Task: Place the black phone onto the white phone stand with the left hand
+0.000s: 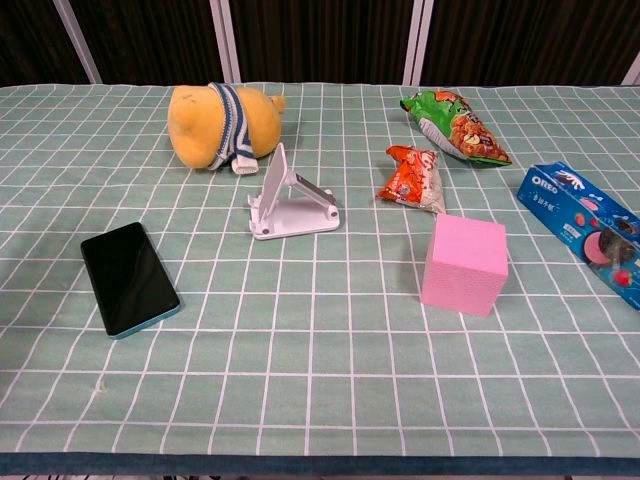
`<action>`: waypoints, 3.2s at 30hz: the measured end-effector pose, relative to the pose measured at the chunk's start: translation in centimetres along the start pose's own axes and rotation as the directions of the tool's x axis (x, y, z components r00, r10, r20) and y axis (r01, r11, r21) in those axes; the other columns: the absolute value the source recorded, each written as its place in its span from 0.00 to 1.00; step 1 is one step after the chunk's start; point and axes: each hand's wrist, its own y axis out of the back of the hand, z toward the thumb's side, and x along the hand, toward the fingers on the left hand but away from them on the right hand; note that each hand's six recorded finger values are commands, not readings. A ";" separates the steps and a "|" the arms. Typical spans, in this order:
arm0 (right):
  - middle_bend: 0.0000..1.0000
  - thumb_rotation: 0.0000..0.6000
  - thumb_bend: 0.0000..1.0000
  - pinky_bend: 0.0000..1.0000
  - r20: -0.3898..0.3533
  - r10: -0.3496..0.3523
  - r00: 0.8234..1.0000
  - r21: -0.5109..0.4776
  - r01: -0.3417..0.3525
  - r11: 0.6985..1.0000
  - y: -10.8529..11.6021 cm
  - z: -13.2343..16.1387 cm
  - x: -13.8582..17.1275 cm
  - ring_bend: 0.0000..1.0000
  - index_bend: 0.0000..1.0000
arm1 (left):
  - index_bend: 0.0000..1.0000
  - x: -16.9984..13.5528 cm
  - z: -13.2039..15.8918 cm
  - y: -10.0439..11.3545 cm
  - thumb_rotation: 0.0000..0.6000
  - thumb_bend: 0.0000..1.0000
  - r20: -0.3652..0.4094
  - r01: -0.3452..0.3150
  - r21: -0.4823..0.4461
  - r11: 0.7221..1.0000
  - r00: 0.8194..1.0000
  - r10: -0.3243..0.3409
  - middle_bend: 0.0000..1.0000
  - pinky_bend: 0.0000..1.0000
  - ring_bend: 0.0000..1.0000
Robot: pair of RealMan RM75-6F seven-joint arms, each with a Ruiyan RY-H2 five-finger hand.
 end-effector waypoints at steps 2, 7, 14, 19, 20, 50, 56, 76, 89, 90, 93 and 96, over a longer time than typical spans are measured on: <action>0.00 1.00 0.37 0.14 0.000 0.000 1.000 0.000 0.000 1.000 0.0 0.0 0.0 0.00 0.00 | 0.00 0.0 0.0 0.0 1.00 0.08 0.000 0.000 0.001 1.000 1.000 0.000 0.00 0.00 0.00; 0.00 1.00 0.37 0.14 0.000 0.000 1.000 0.000 0.000 1.000 0.0 0.0 0.0 0.00 0.00 | 0.00 0.0 0.0 -0.1 1.00 0.08 0.001 0.004 0.003 1.000 1.000 -0.004 0.00 0.00 0.00; 0.00 1.00 0.37 0.14 0.003 0.000 1.000 0.003 0.000 1.000 0.0 0.0 0.0 0.00 0.00 | 0.00 0.0 0.2 -0.5 1.00 0.08 0.016 0.032 0.023 0.999 0.999 -0.032 0.00 0.00 0.00; 0.00 1.00 0.37 0.14 0.007 0.002 1.000 0.009 -0.002 1.000 -0.1 0.0 -0.1 0.00 0.00 | 0.00 0.5 0.8 -1.2 1.00 0.08 0.058 0.076 0.098 0.992 0.995 -0.082 0.00 0.00 0.00; 0.00 1.00 0.37 0.14 0.007 0.003 1.000 0.010 -0.003 1.000 -0.1 0.0 -0.2 0.00 0.00 | 0.00 0.7 0.9 -1.3 1.00 0.08 0.069 0.083 0.116 0.990 0.993 -0.092 0.00 0.00 0.00; 0.00 1.00 0.37 0.14 0.024 0.009 1.000 0.019 -0.009 1.000 -0.2 0.0 -0.6 0.00 0.00 | 0.12 10.4 12.0 -6.6 1.00 0.09 0.358 0.160 0.638 0.753 0.804 -0.474 0.15 0.00 0.00; 0.00 1.00 0.37 0.14 0.025 0.009 1.000 0.019 -0.009 1.000 -0.2 0.0 -0.6 0.00 0.00 | 0.13 10.5 13.0 -7.9 1.00 0.09 0.365 0.176 0.654 0.736 0.778 -0.511 0.15 0.00 0.00; 0.00 1.00 0.37 0.14 0.028 0.009 1.000 0.016 -0.009 1.000 -0.2 -0.1 -0.5 0.00 0.00 | 0.22 10.4 14.5 -9.9 1.00 0.09 0.376 0.194 0.685 0.702 0.732 -0.569 0.22 0.00 0.00; 0.00 1.00 0.37 0.14 0.029 0.010 1.000 0.014 -0.011 1.000 -0.2 -0.1 -0.5 0.00 0.00 | 0.24 10.3 14.4 -10.6 1.00 0.10 0.369 0.207 0.697 0.686 0.717 -0.591 0.26 0.00 0.00; 0.00 1.00 0.37 0.14 0.029 0.010 1.000 0.014 -0.011 1.000 -0.2 -0.1 -0.5 0.00 0.00 | 0.24 10.3 14.5 -10.6 1.00 0.10 0.369 0.208 0.697 0.686 0.717 -0.592 0.27 0.00 0.00; 0.00 1.00 0.37 0.14 0.029 0.011 1.000 0.014 -0.011 1.000 -0.2 -0.1 -0.5 0.00 0.00 | 0.28 10.3 14.6 -10.7 1.00 0.14 0.370 0.208 0.696 0.687 0.716 -0.591 0.32 0.00 0.00; 0.00 1.00 0.37 0.14 0.029 0.011 1.000 0.013 -0.011 1.000 -0.2 -0.1 -0.5 0.00 0.00 | 0.33 10.2 14.6 -10.8 1.00 0.16 0.371 0.207 0.696 0.687 0.715 -0.592 0.38 0.00 0.00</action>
